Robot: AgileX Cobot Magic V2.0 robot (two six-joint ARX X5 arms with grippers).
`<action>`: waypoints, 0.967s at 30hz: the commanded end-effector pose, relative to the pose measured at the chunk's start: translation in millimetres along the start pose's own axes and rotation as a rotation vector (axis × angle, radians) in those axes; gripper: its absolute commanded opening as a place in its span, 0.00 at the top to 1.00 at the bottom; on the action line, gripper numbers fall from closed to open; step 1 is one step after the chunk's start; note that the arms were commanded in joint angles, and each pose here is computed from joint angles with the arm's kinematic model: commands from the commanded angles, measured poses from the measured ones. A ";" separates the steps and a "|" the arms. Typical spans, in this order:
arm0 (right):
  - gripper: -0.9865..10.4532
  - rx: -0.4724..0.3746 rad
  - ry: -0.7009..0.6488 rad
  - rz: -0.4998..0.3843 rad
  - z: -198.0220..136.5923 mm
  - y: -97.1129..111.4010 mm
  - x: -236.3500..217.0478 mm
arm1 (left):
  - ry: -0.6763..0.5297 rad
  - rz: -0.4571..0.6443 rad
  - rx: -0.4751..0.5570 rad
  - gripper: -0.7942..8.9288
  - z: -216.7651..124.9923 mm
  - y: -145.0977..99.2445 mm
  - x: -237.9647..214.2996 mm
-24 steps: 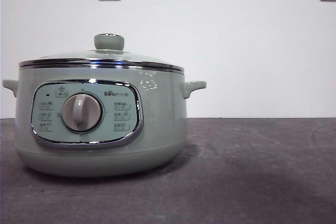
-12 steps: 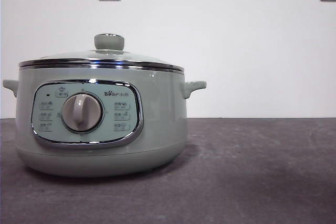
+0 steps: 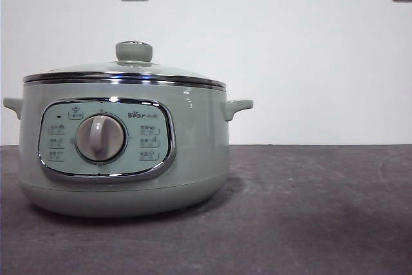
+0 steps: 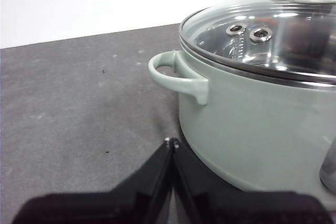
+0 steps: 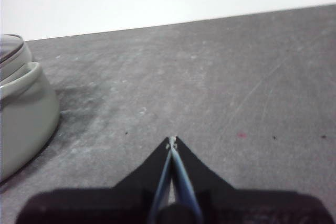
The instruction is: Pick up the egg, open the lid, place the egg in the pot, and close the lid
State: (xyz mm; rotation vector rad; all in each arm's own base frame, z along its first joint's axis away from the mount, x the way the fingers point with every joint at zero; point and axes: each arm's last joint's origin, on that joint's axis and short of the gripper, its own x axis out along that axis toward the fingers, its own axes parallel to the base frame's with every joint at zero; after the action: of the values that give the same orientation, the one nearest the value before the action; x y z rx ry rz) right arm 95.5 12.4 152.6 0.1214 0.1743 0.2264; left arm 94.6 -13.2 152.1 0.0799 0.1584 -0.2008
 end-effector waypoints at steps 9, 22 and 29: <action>0.91 0.028 0.026 -0.034 -5.0 -1.8 1.4 | 0.012 0.004 -0.008 0.92 -4.6 0.1 1.3; 0.91 0.028 0.026 -0.034 -5.0 -1.8 1.4 | 0.012 0.004 -0.008 0.92 -4.6 0.1 1.3; 0.91 0.028 0.026 -0.034 -5.0 -1.8 1.4 | 0.012 0.004 -0.008 0.92 -4.6 0.1 1.3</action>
State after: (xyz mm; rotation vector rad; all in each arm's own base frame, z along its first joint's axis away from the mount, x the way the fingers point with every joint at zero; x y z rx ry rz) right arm 95.9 11.7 151.8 0.1348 0.1835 0.1990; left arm 94.6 -13.2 152.1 0.0799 0.1584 -0.2008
